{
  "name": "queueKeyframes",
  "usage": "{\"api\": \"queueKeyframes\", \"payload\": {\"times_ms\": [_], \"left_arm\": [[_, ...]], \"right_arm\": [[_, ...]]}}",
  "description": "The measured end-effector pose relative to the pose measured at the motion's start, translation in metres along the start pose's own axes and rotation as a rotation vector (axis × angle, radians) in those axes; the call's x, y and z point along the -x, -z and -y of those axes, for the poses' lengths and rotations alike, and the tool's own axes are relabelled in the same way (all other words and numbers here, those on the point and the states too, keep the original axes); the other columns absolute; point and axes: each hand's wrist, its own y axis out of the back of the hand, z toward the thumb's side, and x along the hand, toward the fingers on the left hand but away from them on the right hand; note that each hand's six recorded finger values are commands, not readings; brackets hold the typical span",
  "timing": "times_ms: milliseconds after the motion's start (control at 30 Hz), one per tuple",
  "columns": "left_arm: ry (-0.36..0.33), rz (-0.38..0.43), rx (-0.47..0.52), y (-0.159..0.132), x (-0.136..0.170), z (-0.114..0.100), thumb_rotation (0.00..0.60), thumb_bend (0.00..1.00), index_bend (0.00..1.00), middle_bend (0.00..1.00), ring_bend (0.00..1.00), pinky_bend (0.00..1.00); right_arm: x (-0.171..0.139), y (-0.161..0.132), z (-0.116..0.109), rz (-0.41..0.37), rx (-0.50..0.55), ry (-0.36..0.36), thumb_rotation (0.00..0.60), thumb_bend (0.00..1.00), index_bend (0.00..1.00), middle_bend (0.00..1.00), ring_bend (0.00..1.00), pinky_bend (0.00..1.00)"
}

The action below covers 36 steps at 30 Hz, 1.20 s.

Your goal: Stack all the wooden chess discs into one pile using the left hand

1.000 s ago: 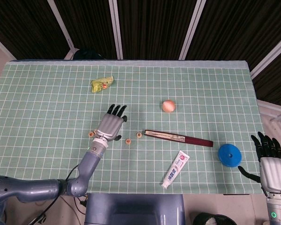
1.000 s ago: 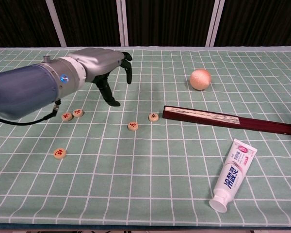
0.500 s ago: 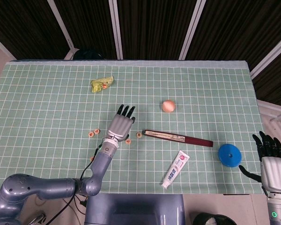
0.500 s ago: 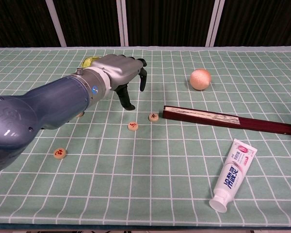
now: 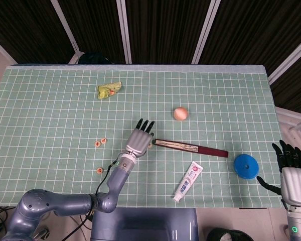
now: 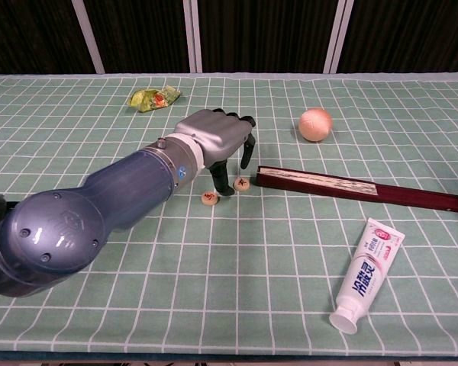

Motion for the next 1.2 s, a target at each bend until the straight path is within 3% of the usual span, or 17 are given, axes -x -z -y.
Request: {"api": "queueKeyframes", "payload": {"times_ms": [1200], "left_arm": [[0.001, -0.022, -0.094, -0.015, -0.012, 0.014, 0.6, 0.31, 0.53, 0.0, 0.0, 0.0]], "right_arm": [[0.001, 0.002, -0.002, 0.005, 0.01, 0.009, 0.6, 0.23, 0.09, 0.01, 0.0, 0.0]]}}
